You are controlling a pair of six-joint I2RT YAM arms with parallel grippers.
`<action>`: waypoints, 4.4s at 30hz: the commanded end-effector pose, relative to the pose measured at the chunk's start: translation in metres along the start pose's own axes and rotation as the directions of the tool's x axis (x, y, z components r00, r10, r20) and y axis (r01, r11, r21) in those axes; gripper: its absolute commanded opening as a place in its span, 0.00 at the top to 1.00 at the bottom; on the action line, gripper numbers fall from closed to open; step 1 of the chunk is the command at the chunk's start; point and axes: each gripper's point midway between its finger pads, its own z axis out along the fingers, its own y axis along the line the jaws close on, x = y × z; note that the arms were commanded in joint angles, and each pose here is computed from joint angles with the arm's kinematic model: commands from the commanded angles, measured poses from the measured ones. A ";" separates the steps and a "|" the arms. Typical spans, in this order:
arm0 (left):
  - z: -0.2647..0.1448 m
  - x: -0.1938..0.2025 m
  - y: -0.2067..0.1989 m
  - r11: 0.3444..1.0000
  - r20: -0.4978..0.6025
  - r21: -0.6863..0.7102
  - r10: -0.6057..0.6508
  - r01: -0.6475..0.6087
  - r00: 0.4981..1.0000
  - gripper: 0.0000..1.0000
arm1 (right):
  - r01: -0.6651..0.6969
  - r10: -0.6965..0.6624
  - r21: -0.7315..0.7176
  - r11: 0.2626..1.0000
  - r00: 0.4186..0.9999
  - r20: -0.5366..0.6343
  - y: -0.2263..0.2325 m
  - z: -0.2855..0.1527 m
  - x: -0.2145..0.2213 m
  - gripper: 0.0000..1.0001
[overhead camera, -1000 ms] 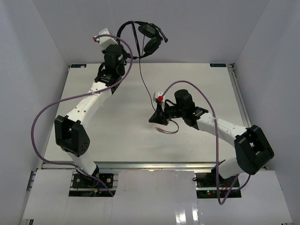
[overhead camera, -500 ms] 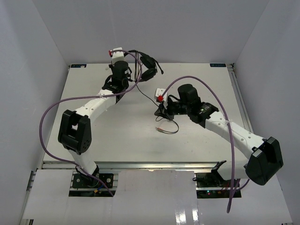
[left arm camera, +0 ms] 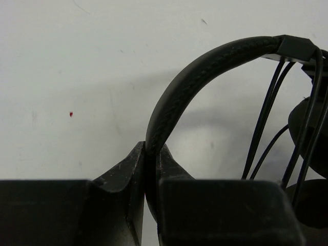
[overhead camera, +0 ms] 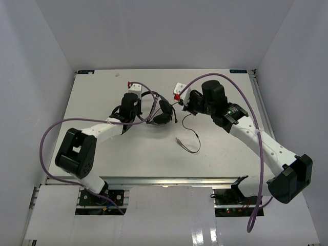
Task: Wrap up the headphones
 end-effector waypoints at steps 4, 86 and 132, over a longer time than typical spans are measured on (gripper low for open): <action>-0.091 -0.072 -0.061 0.893 0.319 0.422 0.017 -0.158 0.948 1.00 | 0.007 -0.008 0.173 0.985 1.000 0.004 -0.061 -0.008 0.002 0.92; 0.024 -0.178 -0.016 0.985 0.269 -0.165 -0.004 0.050 0.963 1.00 | 0.010 -0.013 -0.071 0.997 0.999 -0.037 0.024 -0.006 -0.006 0.92; -0.163 -0.198 -0.132 0.612 0.267 0.773 -0.552 0.167 0.790 1.00 | -0.486 0.700 -0.606 0.629 0.693 0.171 0.040 -0.004 0.013 0.78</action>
